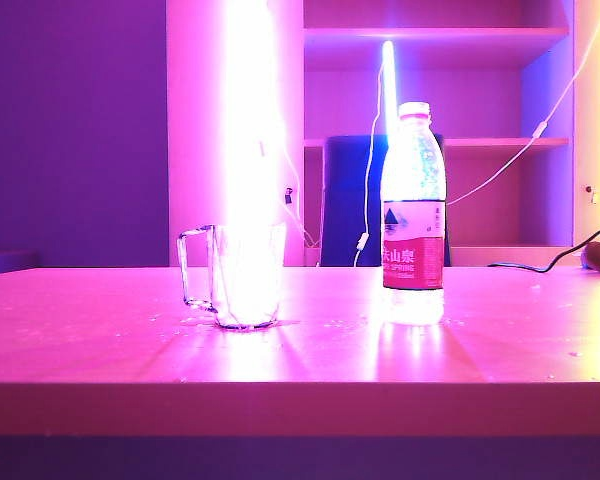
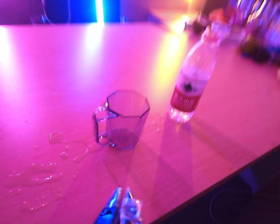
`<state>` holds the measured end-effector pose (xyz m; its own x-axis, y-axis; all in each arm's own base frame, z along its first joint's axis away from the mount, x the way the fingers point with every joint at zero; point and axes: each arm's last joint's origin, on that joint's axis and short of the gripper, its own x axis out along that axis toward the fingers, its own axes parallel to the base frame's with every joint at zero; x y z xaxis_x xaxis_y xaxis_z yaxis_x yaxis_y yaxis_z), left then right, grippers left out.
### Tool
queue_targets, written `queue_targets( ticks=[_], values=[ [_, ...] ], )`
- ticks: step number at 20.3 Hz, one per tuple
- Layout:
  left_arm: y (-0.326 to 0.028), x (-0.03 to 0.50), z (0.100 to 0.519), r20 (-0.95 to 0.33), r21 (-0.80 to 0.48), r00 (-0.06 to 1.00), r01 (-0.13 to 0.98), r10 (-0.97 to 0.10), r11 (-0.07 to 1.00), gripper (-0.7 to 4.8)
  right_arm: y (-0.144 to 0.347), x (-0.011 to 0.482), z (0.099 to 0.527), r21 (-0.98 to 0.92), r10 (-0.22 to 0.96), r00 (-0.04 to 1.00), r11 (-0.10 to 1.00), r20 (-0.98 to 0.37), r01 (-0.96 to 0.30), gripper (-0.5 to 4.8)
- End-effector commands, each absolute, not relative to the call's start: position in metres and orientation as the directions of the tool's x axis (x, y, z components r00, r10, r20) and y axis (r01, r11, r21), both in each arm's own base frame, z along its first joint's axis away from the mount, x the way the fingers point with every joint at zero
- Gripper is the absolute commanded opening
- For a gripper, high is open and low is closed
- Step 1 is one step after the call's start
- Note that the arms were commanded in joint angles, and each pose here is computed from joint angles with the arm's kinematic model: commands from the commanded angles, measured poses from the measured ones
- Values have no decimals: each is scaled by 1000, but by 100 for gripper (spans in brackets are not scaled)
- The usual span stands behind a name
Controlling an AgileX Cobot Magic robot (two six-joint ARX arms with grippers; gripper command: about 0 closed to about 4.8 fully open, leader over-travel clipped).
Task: Pick up the mineral water bottle on the table and pour water into the mug until it's half full.
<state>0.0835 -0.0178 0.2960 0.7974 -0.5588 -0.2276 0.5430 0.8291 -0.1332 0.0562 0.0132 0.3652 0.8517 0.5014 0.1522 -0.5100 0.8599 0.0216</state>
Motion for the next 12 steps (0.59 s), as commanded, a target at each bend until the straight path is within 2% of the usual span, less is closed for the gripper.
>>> queue_targets(
  ticks=[1,5,7,8,12],
  values=[
    [-19,109,297,-254,-112,785,557,-565,823,-6,13,103,363,75,553,832,828,52,-556,258],
    [-20,146,282,-356,-185,750,527,-557,829,-5,21,178,313,125,512,853,844,98,-521,282],
    [-20,156,274,-400,-213,729,515,-555,830,-5,34,206,281,153,495,867,854,59,-498,376],
    [-20,160,271,-419,-224,721,508,-552,832,-5,46,224,258,172,493,870,856,14,-488,439],
    [-20,163,267,-439,-237,710,500,-551,833,-5,77,270,205,173,509,861,846,17,-504,456]
  ],
)
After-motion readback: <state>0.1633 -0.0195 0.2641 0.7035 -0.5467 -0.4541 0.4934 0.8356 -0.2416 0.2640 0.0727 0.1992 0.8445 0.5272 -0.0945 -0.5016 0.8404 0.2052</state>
